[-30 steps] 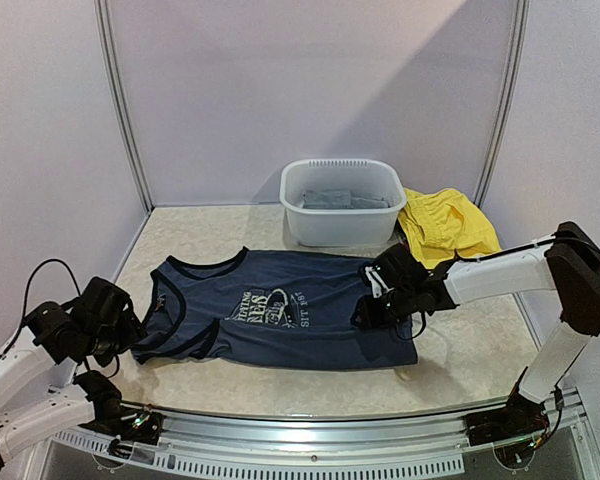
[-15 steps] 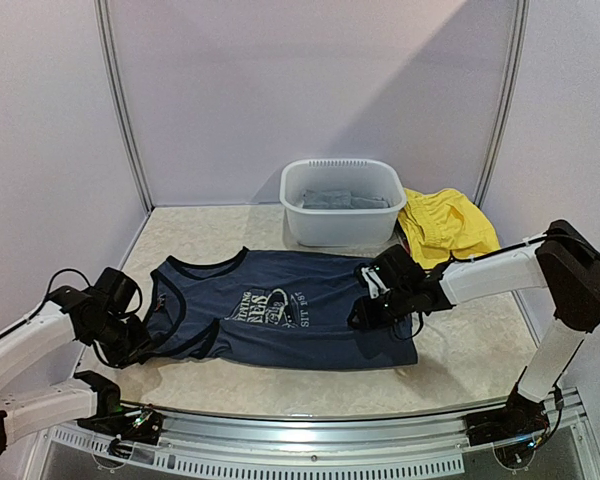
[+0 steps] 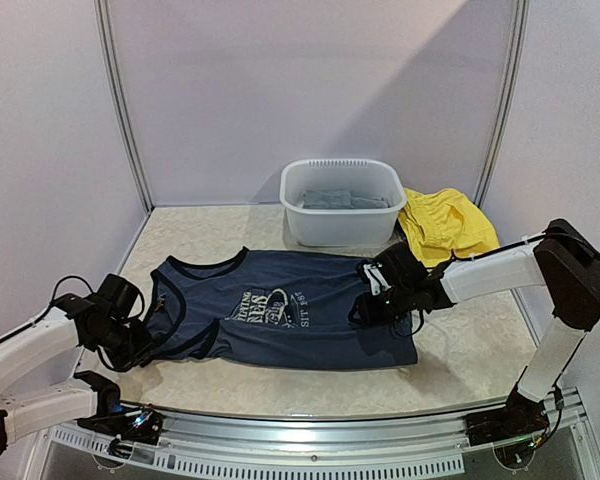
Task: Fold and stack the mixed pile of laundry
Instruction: Fold the flattened tank top at the center of the board.
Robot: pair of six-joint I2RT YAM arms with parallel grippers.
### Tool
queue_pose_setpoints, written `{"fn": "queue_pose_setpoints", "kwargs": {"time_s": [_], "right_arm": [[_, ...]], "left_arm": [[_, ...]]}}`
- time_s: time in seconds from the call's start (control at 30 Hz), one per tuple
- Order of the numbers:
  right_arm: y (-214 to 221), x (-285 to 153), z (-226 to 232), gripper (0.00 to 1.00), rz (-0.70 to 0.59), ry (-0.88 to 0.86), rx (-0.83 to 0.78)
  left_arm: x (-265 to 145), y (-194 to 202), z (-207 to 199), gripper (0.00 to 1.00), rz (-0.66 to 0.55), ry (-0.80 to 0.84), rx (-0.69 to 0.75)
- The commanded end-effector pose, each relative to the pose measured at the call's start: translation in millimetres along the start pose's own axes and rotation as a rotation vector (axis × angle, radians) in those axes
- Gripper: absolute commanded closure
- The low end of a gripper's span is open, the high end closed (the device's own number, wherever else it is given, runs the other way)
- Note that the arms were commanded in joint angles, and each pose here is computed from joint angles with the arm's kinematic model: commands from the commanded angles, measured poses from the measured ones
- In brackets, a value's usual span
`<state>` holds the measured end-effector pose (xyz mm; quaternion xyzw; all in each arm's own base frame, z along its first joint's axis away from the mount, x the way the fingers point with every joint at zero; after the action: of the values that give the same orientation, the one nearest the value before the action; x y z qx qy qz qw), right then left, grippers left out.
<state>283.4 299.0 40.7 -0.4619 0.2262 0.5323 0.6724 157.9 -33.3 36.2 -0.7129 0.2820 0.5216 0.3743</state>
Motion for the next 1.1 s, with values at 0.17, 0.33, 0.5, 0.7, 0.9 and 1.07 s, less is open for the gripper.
{"fn": "queue_pose_setpoints", "kwargs": {"time_s": [0.17, 0.33, 0.5, 0.7, 0.9, 1.07], "right_arm": [[6, 8, -11, 0.61, 0.023, 0.015, 0.006], [6, 6, -11, 0.61, 0.023, 0.017, 0.007], [6, 7, -12, 0.61, 0.023, 0.018, 0.005], [3, 9, -11, 0.61, 0.011, 0.009, 0.001], [7, 17, -9, 0.61, 0.034, -0.015, -0.001], [7, 20, -8, 0.61, 0.039, -0.021, -0.005]], "left_arm": [[-18, -34, -18, 1.00, -0.116, 0.039, 0.029], [-22, -44, -18, 1.00, -0.130, 0.031, 0.033], [-26, -29, 0, 0.62, -0.077, -0.044, 0.034], [-7, 2, 18, 0.49, 0.017, -0.065, -0.013], [-8, 12, 29, 0.60, 0.003, -0.072, -0.071], [-4, 9, 28, 0.55, -0.032, -0.057, -0.099]]}}
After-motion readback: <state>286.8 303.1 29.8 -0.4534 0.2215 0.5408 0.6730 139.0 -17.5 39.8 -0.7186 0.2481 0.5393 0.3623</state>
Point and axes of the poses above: each gripper's point midway between its finger pads, its own x axis out along the fingers, its own z axis along the line the jaws close on, y = z × x, the point moved 1 cm from there along -x, back along the fingers, and after that the axes turned 11 degrees about x, right-handed, at the moved point
